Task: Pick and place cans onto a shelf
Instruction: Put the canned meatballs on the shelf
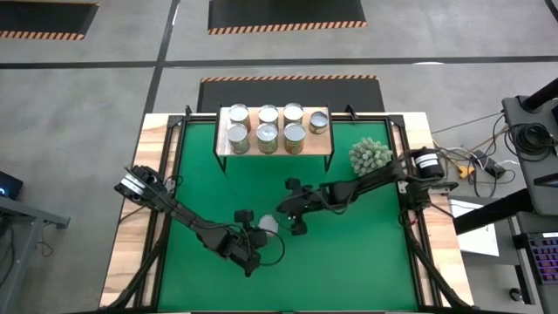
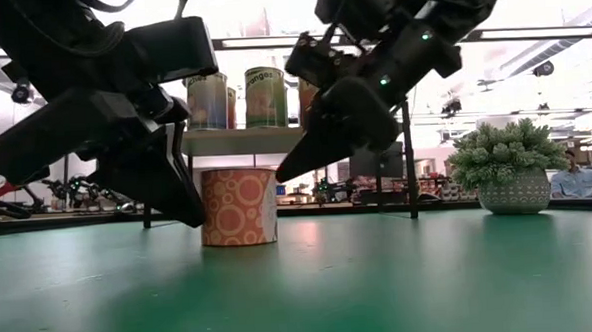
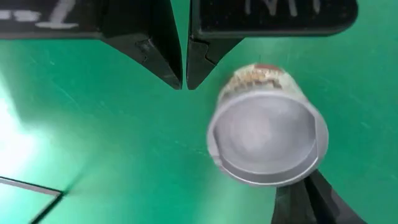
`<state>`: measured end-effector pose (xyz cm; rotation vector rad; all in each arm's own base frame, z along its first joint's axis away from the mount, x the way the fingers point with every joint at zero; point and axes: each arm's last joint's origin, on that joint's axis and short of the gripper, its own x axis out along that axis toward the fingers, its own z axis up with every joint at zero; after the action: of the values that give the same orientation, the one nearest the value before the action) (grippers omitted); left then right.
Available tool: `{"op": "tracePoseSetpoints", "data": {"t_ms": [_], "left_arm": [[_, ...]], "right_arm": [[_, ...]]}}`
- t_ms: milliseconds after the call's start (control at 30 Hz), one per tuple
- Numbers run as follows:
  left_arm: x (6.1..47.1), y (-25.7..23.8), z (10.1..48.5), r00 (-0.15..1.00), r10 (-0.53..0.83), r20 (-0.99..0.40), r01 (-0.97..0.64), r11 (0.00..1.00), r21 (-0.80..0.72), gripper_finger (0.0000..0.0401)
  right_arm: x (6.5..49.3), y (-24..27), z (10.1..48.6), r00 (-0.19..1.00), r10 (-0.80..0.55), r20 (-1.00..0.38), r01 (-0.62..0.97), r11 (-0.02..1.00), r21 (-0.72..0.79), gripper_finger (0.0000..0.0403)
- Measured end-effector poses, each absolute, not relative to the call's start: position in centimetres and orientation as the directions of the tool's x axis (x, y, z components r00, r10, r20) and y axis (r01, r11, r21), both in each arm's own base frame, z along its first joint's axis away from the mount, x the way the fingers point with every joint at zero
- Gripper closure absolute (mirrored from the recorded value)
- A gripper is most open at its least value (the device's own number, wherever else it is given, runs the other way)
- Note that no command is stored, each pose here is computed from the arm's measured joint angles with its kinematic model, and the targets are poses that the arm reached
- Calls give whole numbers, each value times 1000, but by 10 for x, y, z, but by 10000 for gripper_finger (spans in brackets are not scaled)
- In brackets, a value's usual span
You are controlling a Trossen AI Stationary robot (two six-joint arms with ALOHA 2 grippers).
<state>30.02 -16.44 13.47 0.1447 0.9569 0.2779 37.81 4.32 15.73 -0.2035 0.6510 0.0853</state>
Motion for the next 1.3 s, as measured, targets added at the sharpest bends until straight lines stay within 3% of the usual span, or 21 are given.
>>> {"op": "tracePoseSetpoints", "data": {"t_ms": [233,567,900,1067,1300], "left_arm": [[299,-163,135,537,325,-779,-181,946,269,401],[289,-153,134,476,481,-736,-296,876,381,401],[296,-165,136,545,352,-761,-249,935,253,401],[296,-163,135,551,402,-732,-247,916,317,401],[289,-155,133,493,495,-715,-304,868,392,401]], "right_arm": [[392,49,150,751,55,-658,-208,966,-156,390],[386,67,155,668,158,-727,-324,942,-93,390],[390,57,155,727,-25,-686,-196,950,-243,390],[392,57,158,759,30,-650,-226,949,-220,390],[383,73,152,684,156,-712,-336,934,-118,390]]}}
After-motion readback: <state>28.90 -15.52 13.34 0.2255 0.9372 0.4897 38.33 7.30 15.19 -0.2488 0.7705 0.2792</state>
